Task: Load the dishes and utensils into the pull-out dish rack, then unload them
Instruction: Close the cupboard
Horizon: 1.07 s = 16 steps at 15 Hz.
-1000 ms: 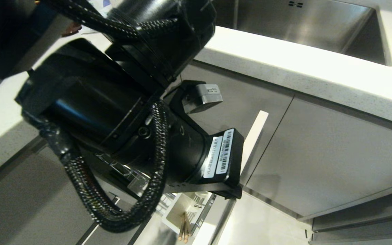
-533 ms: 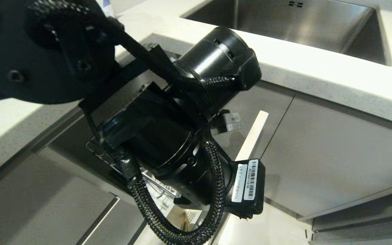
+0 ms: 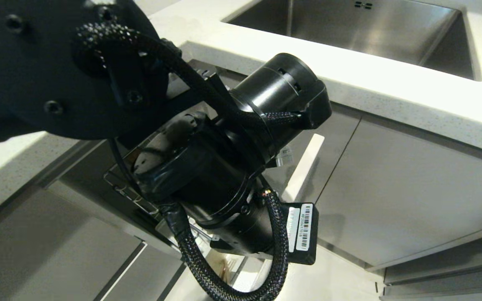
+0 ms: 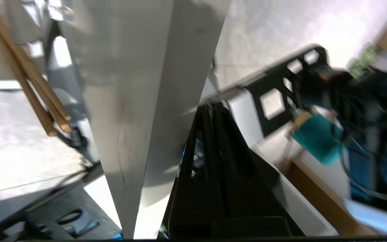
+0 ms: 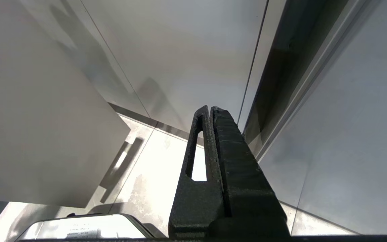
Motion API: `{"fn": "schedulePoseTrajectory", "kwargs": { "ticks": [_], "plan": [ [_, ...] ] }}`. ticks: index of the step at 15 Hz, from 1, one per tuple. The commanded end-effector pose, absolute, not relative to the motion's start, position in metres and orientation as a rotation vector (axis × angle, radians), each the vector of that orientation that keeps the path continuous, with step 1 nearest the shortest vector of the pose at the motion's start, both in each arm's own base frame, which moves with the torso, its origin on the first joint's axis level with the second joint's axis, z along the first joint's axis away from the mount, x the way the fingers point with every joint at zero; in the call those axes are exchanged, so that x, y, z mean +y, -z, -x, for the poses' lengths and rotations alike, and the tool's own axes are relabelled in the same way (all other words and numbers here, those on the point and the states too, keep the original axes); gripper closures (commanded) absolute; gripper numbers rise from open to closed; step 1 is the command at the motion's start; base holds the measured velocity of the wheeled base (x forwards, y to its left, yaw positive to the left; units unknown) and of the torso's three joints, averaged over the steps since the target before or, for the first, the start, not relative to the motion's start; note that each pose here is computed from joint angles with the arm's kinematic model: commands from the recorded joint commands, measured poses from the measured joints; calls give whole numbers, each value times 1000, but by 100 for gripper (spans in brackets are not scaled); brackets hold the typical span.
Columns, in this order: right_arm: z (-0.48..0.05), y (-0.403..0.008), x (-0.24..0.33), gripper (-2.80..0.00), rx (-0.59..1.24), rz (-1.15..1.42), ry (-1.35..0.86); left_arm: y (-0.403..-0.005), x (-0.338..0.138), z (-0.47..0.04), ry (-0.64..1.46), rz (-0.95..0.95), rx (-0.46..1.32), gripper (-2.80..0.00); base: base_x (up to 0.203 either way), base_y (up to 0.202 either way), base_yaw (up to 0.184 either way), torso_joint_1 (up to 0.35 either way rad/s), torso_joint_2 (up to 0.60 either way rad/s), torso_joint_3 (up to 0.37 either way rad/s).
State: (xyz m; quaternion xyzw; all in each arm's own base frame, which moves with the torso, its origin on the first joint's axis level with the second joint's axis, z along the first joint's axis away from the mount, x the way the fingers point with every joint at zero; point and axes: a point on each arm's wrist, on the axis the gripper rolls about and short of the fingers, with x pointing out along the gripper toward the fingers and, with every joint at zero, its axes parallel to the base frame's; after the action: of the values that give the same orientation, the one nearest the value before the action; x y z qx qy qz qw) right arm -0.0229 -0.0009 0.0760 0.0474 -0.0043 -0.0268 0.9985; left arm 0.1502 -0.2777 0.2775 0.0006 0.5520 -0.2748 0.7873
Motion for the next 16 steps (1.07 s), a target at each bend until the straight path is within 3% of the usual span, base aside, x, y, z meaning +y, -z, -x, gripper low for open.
{"fn": "schedulePoseTrajectory", "kwargs": {
  "ticks": [1, 16],
  "plan": [
    [23, -76, -1, 0, -13, -95, 53, -279, -272, -149, 543, -25, 1174, 0, 0, 0, 0, 0, 0, 0],
    [23, -76, -1, 0, -12, -95, 54, -287, -225, -188, 64, -148, 912, 0, 0, 0, 0, 0, 0, 0]
  ]
}}
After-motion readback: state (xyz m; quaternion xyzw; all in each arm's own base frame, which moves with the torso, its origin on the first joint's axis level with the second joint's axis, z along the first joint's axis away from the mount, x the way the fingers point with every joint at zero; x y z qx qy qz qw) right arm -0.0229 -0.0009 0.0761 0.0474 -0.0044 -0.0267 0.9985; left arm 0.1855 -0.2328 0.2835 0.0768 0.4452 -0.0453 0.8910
